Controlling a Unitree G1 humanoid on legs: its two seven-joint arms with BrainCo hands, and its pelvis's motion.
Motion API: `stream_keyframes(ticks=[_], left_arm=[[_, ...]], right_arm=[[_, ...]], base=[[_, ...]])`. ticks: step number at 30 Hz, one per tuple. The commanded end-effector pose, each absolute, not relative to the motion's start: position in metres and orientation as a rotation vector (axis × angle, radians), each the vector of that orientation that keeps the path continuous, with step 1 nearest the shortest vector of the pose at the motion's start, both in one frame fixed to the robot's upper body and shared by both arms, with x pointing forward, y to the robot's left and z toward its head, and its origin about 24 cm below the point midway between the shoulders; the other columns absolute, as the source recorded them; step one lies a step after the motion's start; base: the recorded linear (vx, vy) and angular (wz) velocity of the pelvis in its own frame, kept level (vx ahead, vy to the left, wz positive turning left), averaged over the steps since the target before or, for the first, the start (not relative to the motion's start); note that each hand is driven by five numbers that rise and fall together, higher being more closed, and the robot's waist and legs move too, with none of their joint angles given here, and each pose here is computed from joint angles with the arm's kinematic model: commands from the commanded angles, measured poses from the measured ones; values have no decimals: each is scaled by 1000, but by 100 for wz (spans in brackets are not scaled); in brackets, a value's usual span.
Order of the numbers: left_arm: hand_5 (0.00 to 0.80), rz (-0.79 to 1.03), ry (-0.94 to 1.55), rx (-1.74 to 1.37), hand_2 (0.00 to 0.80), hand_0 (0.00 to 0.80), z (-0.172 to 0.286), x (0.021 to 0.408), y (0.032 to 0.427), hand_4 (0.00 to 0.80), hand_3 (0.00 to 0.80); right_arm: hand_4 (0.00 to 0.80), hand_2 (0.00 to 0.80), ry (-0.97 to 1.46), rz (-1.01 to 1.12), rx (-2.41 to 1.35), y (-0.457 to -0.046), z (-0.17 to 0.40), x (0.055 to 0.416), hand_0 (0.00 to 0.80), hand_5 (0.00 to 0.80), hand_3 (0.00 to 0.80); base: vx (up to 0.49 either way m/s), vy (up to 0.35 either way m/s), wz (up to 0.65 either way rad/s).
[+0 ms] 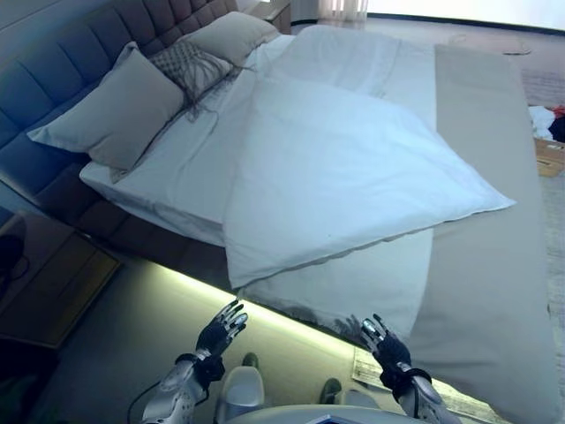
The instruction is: Make the bed neatly
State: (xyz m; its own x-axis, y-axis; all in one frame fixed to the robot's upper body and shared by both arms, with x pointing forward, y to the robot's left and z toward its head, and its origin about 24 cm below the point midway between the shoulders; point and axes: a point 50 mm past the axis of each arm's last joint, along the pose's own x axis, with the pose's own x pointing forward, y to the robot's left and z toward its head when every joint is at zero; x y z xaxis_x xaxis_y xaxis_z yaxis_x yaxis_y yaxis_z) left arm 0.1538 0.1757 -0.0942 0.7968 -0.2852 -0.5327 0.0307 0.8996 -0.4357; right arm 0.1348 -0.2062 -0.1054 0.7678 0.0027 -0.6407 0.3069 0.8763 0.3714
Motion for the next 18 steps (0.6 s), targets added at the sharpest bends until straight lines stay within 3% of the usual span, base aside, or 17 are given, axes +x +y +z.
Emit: stream_keyframes(ticks=[1,9,14,18], left_arm=[[0,-168,540,-444,0,0,-83,155,184,0,0],[0,-188,557,-443,0,0,-81,157,189,0,0],[0,-228,533,-349,0,0,-73,165,191,0,0],[0,-232,530,-311,0,0,-71,158,195,0,0]], right_arm=[[0,0,598,-163,496,-205,-90,143,0,0,0],[0,0,601,-147,491,-200,-93,140,0,0,0],[0,0,598,-155,559,-180,-95,139,0,0,0],[0,0,567,-142,569,-164,-90,133,0,0,0]], base=[[309,220,-12],[319,197,-21],[227,194,5],[257,367,8]])
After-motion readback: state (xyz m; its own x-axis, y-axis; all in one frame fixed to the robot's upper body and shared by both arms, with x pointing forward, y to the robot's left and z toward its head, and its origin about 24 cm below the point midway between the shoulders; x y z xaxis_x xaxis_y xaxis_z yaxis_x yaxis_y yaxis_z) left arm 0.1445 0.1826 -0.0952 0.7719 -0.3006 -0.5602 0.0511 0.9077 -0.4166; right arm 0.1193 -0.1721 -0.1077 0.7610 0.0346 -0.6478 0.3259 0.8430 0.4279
